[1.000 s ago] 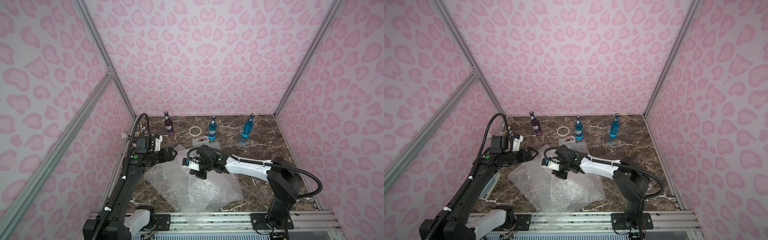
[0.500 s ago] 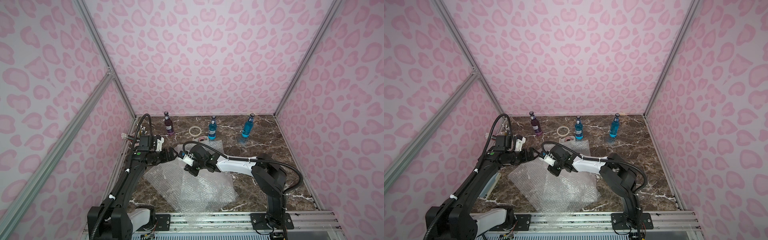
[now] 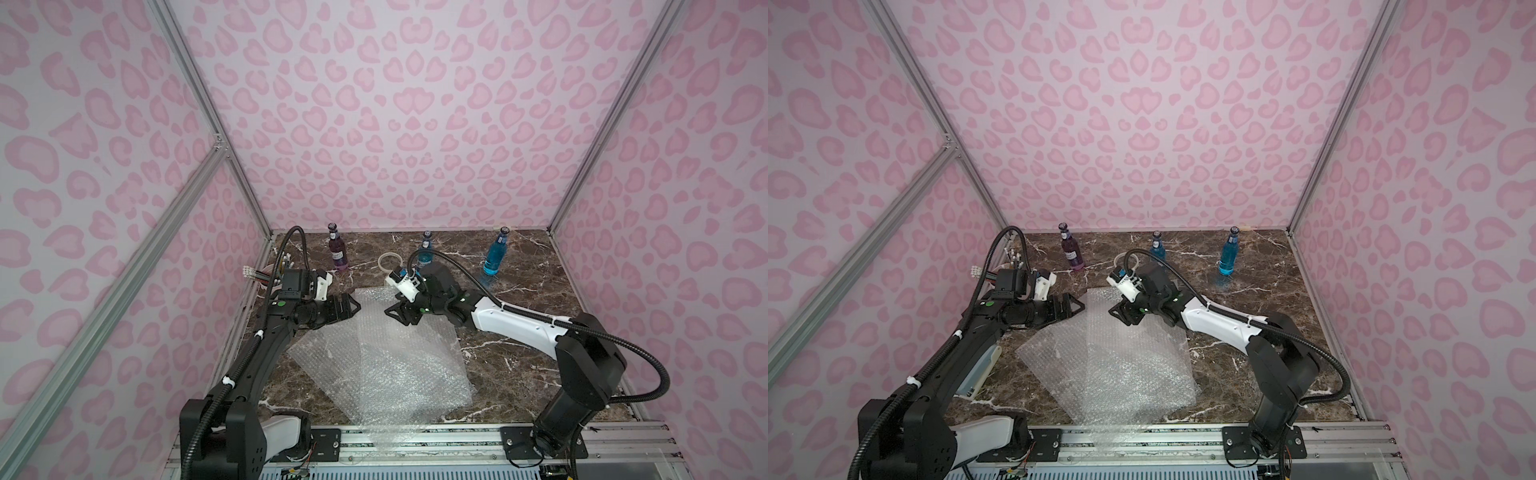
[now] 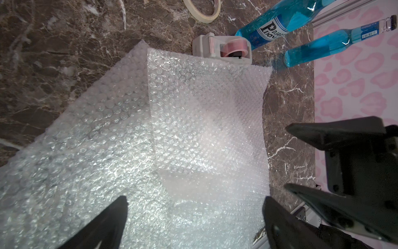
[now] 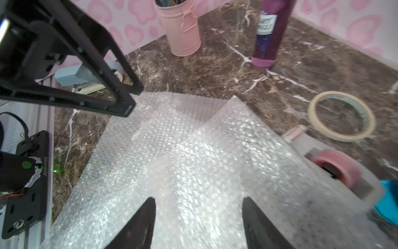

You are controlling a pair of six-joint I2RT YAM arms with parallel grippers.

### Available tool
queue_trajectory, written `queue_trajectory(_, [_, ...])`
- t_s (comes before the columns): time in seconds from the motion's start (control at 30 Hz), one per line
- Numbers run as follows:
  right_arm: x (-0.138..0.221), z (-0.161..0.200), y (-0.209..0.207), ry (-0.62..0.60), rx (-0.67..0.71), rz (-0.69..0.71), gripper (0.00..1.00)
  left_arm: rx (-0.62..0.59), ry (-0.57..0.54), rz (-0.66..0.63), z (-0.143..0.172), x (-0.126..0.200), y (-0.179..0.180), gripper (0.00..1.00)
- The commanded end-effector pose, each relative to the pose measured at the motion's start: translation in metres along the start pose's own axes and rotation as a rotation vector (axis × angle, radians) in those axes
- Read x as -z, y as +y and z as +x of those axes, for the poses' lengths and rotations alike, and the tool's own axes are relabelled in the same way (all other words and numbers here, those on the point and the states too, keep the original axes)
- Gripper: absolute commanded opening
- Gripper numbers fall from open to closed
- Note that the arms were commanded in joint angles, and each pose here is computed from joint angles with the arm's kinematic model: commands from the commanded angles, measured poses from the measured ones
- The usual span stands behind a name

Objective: Wrap wine bottles in bubble wrap
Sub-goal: Place the bubble wrap at the center of the board, then pick up the wine bottle from the center of the board.

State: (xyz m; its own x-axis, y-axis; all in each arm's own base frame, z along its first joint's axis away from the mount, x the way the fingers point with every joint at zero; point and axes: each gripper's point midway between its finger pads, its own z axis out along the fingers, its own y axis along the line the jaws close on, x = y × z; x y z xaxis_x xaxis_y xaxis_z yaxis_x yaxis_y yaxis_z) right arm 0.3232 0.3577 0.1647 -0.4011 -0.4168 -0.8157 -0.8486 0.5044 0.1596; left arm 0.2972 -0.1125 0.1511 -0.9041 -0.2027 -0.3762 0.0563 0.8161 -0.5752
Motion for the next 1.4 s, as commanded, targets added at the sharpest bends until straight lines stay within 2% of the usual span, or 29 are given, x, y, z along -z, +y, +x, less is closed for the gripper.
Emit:
queue_trajectory(0.0, [0.018, -0.005, -0.038, -0.057, -0.030, 0.081, 0.68, -0.012, -0.001, 0.025, -0.001, -0.004, -0.010, 1.00])
queue_trajectory(0.1, [0.040, -0.016, -0.085, -0.138, -0.077, 0.201, 0.73, -0.026, 0.020, 0.028, 0.007, -0.012, -0.019, 0.99])
queue_trajectory(0.23, [0.052, -0.034, -0.125, -0.246, -0.107, 0.229, 0.83, -0.027, 0.037, 0.030, 0.013, -0.024, -0.023, 1.00])
queue_trajectory(0.4, [0.035, -0.051, -0.156, -0.249, -0.076, 0.262, 0.84, -0.048, 0.055, 0.046, 0.017, -0.034, -0.035, 1.00])
queue_trajectory(0.73, [0.010, -0.057, -0.206, -0.263, -0.103, 0.307, 0.83, -0.049, 0.086, 0.054, 0.019, -0.044, -0.037, 1.00])
queue_trajectory(0.83, [0.006, -0.063, -0.210, -0.291, -0.086, 0.297, 0.79, -0.053, 0.086, 0.054, 0.018, -0.045, -0.038, 1.00])
queue_trajectory(0.97, [0.002, -0.071, -0.209, -0.339, -0.049, 0.275, 0.67, -0.052, 0.088, 0.057, 0.016, -0.046, -0.039, 1.00])
queue_trajectory(1.17, [-0.007, -0.071, -0.215, -0.330, -0.011, 0.288, 0.56, -0.054, 0.089, 0.054, 0.016, -0.047, -0.038, 1.00])
queue_trajectory(1.37, [-0.007, -0.072, -0.214, -0.316, 0.035, 0.326, 0.32, -0.052, 0.096, 0.049, 0.017, -0.048, -0.036, 1.00])
